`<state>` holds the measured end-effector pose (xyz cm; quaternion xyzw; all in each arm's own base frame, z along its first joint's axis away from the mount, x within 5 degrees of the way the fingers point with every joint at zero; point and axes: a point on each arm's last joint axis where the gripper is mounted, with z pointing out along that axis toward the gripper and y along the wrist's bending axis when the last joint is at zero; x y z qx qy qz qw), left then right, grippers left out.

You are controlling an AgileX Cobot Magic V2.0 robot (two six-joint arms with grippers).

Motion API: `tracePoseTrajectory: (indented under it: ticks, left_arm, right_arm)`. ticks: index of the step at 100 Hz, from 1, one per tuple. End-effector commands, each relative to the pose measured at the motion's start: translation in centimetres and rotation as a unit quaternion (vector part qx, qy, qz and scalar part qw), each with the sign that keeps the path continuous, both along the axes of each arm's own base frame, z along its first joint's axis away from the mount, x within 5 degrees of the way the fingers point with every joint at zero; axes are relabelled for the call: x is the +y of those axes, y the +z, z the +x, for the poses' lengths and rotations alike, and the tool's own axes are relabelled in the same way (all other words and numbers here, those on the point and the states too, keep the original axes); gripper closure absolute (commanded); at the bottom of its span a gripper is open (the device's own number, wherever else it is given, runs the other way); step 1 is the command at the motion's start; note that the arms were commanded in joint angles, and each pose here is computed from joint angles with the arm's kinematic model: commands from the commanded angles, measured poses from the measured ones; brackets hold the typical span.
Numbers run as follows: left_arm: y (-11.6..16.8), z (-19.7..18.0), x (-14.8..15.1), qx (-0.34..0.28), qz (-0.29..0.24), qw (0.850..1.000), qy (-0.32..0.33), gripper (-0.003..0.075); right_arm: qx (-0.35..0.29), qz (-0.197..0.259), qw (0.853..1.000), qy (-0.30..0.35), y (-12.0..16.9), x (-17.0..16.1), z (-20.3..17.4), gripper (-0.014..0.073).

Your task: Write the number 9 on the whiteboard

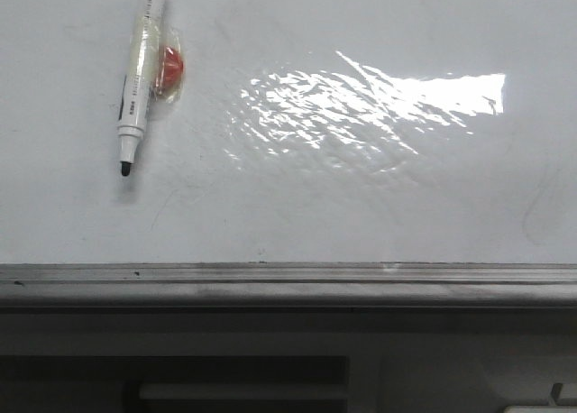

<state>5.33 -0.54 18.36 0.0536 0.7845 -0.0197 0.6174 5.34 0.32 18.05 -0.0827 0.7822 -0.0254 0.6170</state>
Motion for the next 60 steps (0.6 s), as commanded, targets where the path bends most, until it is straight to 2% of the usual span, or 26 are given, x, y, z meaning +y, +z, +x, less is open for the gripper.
tracePoseTrajectory:
  ticks: [1, 15, 30, 50, 57, 60]
  left_arm:
    - [0.0, 0.0, 0.0, -0.031, -0.007, 1.000, 0.001, 0.0741]
    - [0.0, 0.0, 0.0, -0.031, -0.007, 1.000, 0.001, 0.0741]
    - [0.0, 0.0, 0.0, -0.031, -0.007, 1.000, 0.001, 0.0741]
    - [0.1, 0.0, 0.0, -0.036, -0.013, 0.999, 0.001, 0.0741]
    - [0.7, 0.1, -0.3, -0.064, -0.080, 0.995, -0.001, 0.0741]
    - [1.1, 0.1, -0.4, -0.075, -0.152, 0.986, -0.001, 0.0741]
  right_arm:
    - [0.002, -0.001, 1.000, 0.002, -0.8, 0.0, 0.0, 0.0636]
    - [0.002, -0.005, 1.000, 0.002, -0.8, 0.0, 0.0, 0.0636]
    - [-0.001, -0.076, 0.997, -0.004, -0.8, -0.4, 0.0, 0.0636]
    - [-0.016, -0.114, 0.993, -0.005, -0.5, -0.6, 0.1, 0.0636]
    - [-0.054, -0.141, 0.988, -0.001, 0.1, -0.5, 0.2, 0.0636]
    - [-0.078, -0.145, 0.986, 0.003, 0.5, -0.4, 0.2, 0.0636]
